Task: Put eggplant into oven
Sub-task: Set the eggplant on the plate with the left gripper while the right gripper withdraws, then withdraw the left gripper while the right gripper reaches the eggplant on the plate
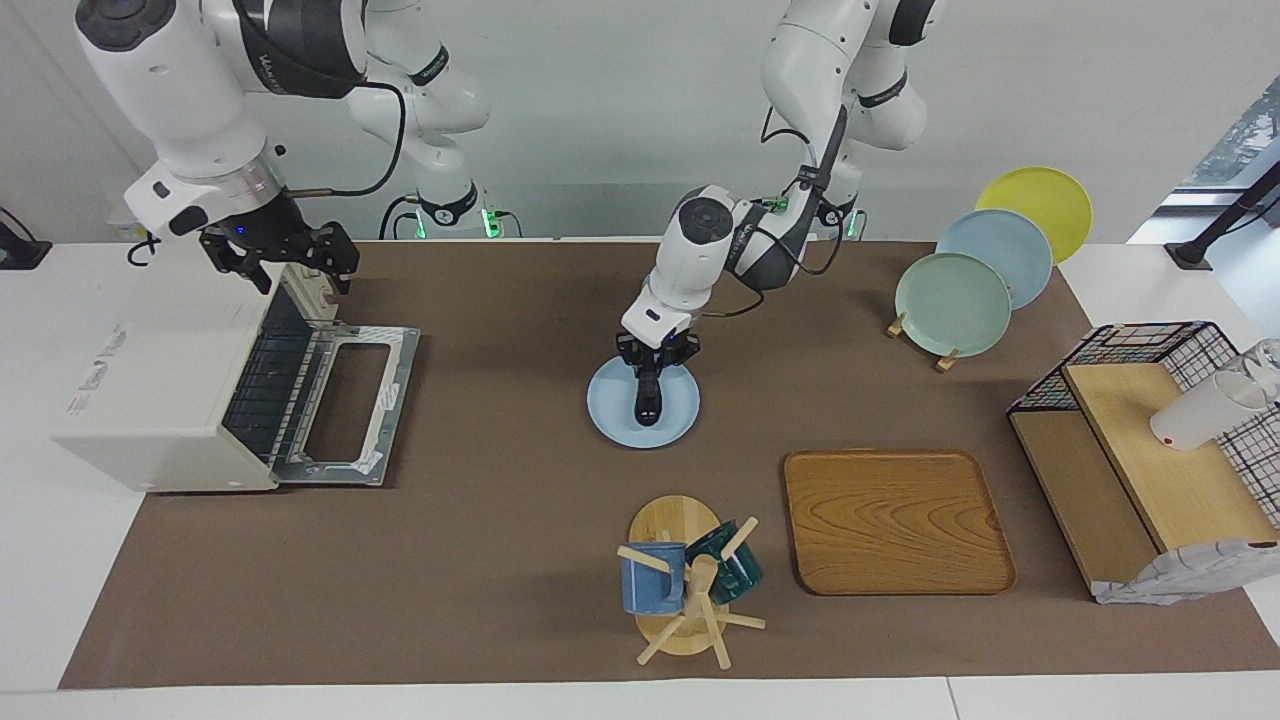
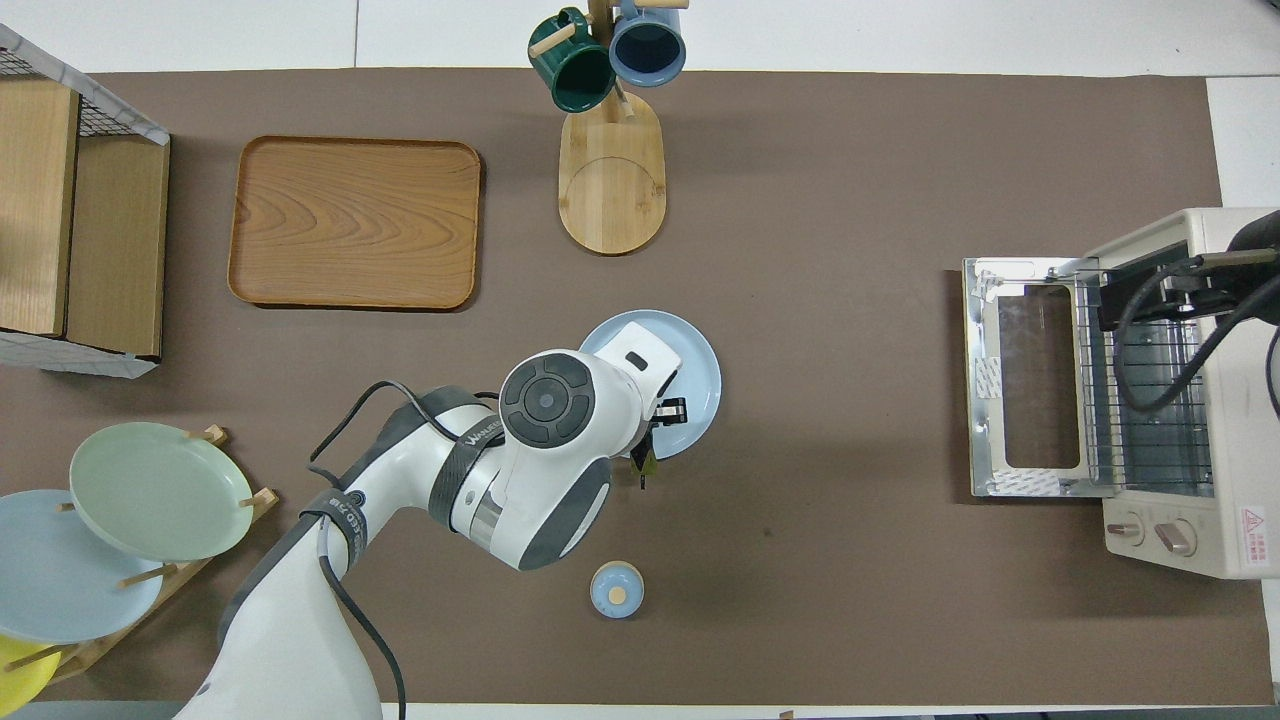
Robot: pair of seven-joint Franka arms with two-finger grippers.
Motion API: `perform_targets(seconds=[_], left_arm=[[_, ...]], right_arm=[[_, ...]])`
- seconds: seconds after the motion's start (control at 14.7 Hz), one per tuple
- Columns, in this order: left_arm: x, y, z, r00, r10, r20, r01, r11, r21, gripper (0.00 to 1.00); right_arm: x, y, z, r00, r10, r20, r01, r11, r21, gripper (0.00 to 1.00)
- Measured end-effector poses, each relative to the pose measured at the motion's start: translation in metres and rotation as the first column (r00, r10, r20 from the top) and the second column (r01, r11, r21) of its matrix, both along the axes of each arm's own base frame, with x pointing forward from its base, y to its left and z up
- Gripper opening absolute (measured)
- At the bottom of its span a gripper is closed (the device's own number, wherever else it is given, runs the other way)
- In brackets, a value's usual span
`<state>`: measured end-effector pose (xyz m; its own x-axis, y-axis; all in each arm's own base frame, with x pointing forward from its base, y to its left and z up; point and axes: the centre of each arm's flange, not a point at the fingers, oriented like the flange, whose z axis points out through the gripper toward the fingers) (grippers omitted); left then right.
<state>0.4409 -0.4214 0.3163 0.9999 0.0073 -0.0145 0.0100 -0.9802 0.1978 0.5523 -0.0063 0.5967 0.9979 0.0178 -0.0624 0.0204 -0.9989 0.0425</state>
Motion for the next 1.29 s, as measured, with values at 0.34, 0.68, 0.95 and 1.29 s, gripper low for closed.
perform_targets(seconds=[0.34,0.68,0.95,1.29], left_arm=[[0.035,0.035,0.038,1.0,0.022,0.017,-0.022,1.0,-0.009,1.0],[0.119,0.164,0.112,1.0,0.009,-0.001,-0.009,1.0,0.008,1.0],[0.153,0.257,0.156,1.0,-0.004,-0.02,0.004,0.999,0.032,1.0],[0.149,0.313,0.218,0.999,-0.022,-0.032,0.024,0.996,0.087,1.0]], right_arm=[[0.0,0.007,0.004,1.0,0.013,0.009,-0.013,1.0,0.0,1.0],[0.0,0.007,0.005,1.0,0.012,0.009,-0.012,1.0,0.0,1.0],[-0.001,0.021,0.004,1.0,0.029,0.009,-0.029,0.999,0.013,1.0],[-0.012,0.197,-0.004,0.996,-0.006,0.092,-0.001,0.998,0.071,1.0]])
